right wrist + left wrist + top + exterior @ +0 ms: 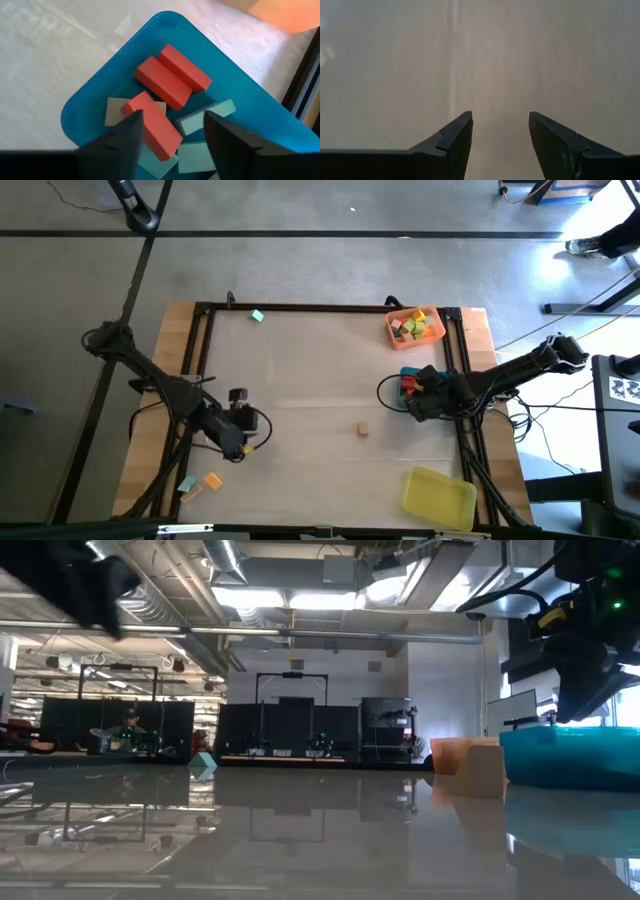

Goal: Sort blocks by size
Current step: Put the brown rectangular block into the blue bin

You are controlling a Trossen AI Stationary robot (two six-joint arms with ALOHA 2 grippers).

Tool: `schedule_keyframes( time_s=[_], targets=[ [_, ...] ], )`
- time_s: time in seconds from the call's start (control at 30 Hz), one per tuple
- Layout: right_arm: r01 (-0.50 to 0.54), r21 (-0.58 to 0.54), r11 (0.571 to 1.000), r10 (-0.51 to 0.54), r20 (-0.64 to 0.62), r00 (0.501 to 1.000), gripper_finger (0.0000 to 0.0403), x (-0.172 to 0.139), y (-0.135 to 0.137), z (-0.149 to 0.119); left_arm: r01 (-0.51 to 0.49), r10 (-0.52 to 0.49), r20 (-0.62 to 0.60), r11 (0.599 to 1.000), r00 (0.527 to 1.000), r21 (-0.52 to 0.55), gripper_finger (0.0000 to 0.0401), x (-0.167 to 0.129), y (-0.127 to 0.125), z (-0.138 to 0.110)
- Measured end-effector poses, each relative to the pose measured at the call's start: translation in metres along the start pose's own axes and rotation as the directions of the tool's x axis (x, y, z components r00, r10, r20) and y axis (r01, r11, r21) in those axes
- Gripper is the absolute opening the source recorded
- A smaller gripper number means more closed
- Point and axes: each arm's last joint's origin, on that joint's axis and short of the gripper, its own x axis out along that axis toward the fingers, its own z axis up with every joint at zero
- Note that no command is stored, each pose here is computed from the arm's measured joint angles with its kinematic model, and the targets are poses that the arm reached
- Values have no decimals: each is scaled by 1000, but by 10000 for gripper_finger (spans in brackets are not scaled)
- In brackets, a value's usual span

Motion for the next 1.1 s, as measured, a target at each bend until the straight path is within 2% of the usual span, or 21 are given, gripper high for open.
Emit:
schedule_keyframes(
  time_s=[0.1, 0.27, 0.43, 0.57, 0.73, 0.8, 0.97, 1.1],
  targets=[
    [-1, 0, 1000, 1, 1, 1000, 246, 0, 0, 0, 29, -45, -161, 995, 986, -98, 182, 3, -11, -8],
    [-1, 0, 1000, 1, 11, 1000, 281, 0, 0, 0, 52, -169, -367, 950, 915, -308, 182, 4, -34, -27],
    [1, -3, 1000, -1, 17, 1000, 289, 0, 0, 1, 8, -248, -456, 884, 855, -467, 182, -4, -59, -46],
    [2, -22, 1000, -1, 18, 1000, 287, 0, 0, 1, -50, -287, -485, 820, 826, -570, 182, -15, -73, -59],
    [1, -28, 1000, -1, 18, 1000, 287, 0, 0, 1, -127, -284, -504, 762, 816, -635, 182, -22, -85, -72],
    [1, -28, 1000, 0, 18, 1000, 286, 0, 0, 1, -143, -278, -511, 755, 813, -640, 182, -18, -91, -76],
    [0, -28, 1000, 0, 18, 1000, 286, 0, 0, 1, -114, -329, -522, 754, 787, -647, 182, -1, -112, -79],
    [0, -28, 1000, 1, 18, 1000, 286, 0, 0, 1, -150, -320, -580, 771, 750, -619, 182, 9, -121, -86]
  ],
)
